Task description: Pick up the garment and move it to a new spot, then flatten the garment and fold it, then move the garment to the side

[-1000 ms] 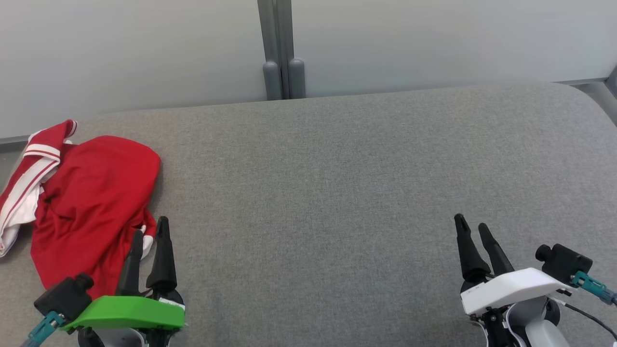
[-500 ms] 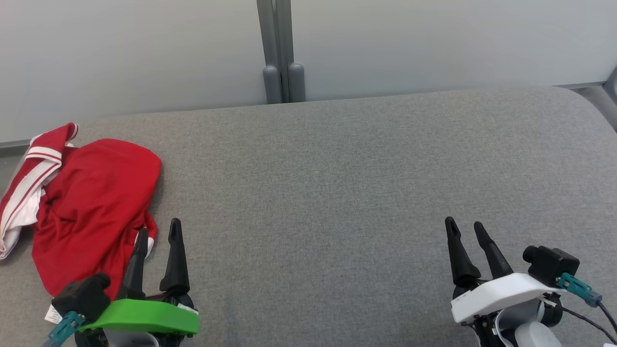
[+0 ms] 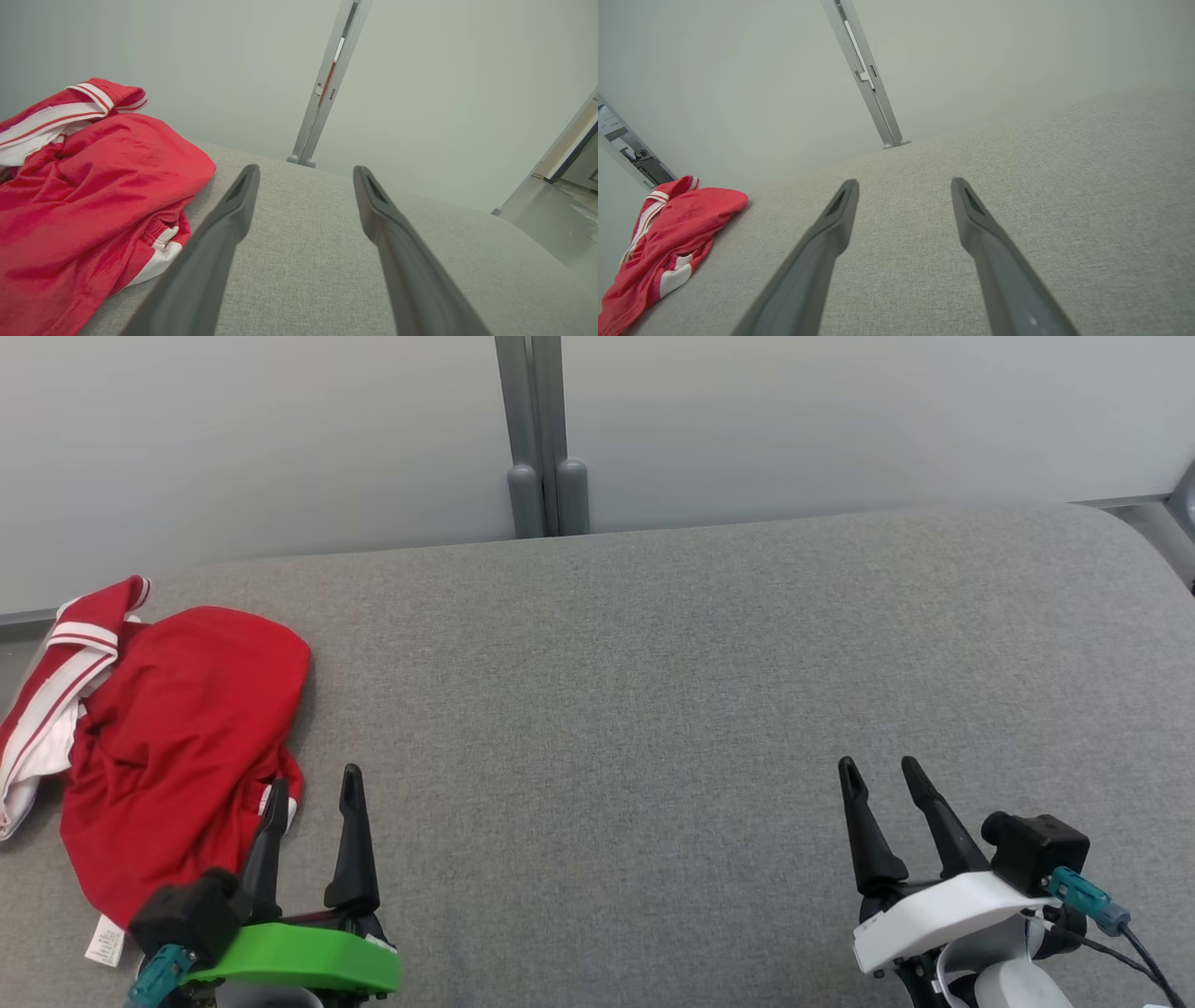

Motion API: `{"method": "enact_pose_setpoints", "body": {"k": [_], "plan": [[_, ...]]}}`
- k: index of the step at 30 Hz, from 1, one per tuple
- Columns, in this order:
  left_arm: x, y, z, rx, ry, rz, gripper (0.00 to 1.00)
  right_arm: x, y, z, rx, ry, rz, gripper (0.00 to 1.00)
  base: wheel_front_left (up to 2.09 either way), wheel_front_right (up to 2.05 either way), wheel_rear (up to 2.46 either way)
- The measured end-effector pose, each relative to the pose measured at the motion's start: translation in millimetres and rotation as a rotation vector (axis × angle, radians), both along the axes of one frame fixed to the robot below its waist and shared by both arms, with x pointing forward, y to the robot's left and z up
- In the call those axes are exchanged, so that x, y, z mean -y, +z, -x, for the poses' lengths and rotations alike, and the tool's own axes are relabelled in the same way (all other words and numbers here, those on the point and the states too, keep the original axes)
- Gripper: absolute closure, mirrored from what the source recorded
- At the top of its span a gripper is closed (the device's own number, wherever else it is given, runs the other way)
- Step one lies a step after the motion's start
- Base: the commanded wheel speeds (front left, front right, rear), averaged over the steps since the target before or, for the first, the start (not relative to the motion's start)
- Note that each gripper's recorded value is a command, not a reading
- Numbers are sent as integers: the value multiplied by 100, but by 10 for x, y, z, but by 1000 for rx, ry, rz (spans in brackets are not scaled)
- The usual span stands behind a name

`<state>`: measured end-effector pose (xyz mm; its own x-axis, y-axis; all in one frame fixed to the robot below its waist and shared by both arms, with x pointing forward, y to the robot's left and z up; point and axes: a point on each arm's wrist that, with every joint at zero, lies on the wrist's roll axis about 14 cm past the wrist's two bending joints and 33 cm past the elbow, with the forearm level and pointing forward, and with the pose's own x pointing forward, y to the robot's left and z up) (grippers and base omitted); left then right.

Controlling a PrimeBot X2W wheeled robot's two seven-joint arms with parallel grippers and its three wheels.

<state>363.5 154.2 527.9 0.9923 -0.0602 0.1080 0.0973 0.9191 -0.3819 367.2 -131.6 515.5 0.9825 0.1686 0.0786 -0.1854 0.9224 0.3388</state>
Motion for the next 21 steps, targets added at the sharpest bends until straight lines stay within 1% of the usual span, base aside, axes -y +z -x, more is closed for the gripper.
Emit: {"method": "enact_pose_setpoints", "body": {"k": [9, 16, 21], "plan": [[76, -1, 30, 16, -23, -60, 0, -47, 51, 13, 38, 14, 80, 0, 0, 0, 0], [106, -54, 68, 13, -37, -80, 0, -57, 83, 21, 64, 17, 134, 0, 0, 0, 0], [101, -115, 82, 2, -32, -127, 0, -45, 98, 22, 80, 14, 172, 0, 0, 0, 0]]}}
